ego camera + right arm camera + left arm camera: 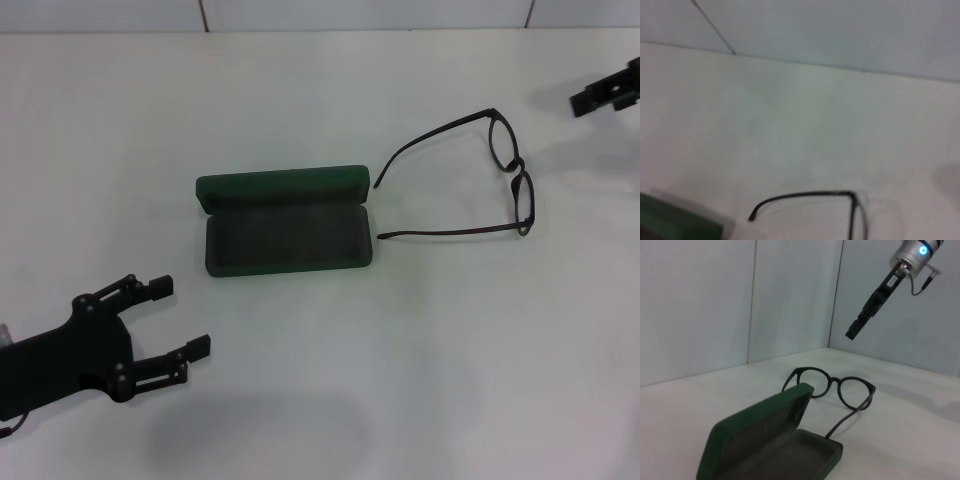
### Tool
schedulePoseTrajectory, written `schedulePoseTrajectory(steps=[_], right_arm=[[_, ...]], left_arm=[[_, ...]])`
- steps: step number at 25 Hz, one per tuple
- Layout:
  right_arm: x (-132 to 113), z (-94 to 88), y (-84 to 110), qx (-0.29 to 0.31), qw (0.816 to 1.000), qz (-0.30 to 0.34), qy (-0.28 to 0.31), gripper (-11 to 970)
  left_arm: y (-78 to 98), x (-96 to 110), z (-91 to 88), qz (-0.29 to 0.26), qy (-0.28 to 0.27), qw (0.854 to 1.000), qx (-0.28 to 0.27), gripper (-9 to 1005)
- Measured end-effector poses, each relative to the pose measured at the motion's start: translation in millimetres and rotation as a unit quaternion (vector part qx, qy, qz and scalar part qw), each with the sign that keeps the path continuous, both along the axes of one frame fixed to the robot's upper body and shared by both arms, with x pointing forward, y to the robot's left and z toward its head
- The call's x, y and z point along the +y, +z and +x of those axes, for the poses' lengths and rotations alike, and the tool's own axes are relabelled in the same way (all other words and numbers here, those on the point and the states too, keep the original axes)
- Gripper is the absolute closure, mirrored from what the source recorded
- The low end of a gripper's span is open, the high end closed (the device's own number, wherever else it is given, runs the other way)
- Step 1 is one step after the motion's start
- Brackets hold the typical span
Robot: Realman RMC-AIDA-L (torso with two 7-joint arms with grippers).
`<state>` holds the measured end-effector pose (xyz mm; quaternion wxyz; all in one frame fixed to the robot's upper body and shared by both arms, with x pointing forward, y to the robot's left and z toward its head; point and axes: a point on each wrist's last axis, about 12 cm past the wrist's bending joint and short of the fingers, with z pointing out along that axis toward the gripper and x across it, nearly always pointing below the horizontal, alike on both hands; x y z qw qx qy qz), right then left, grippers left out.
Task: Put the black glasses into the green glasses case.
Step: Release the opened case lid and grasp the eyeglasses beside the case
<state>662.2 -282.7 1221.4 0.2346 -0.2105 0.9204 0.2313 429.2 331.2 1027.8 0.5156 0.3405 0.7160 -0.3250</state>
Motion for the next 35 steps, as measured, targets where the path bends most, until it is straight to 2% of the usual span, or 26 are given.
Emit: schedulePoseTrajectory(steps=[9, 13, 18, 27, 35], right_arm=[[25.9, -0.3, -25.7, 0.038, 0.998, -0.031, -0.046, 257], [38.3, 1.4, -34.1, 0.036, 0.997, -0.022, -0.067, 266], [56.0, 2.0, -47.6, 0.024, 0.997, -0.029, -0.062, 280], [67.2, -2.4, -71.7, 0.037, 0.997, -0.038, -0.058, 305], [70.9, -0.4, -74.3, 0.026, 0.997, -0.042, -0.06, 328]], left_arm=[[-2.8, -5.4, 4.5, 0.012, -0.008, 1.0, -0.001, 113], [-2.4, -8.5, 8.1, 0.014, -0.014, 1.0, -0.002, 113], [-2.4, -9.4, 9.4, 0.016, -0.016, 1.0, -0.003, 114], [-2.5, -10.0, 9.4, 0.016, -0.017, 1.0, -0.003, 114], [-2.5, -9.9, 9.4, 0.016, -0.016, 1.0, -0.003, 114]])
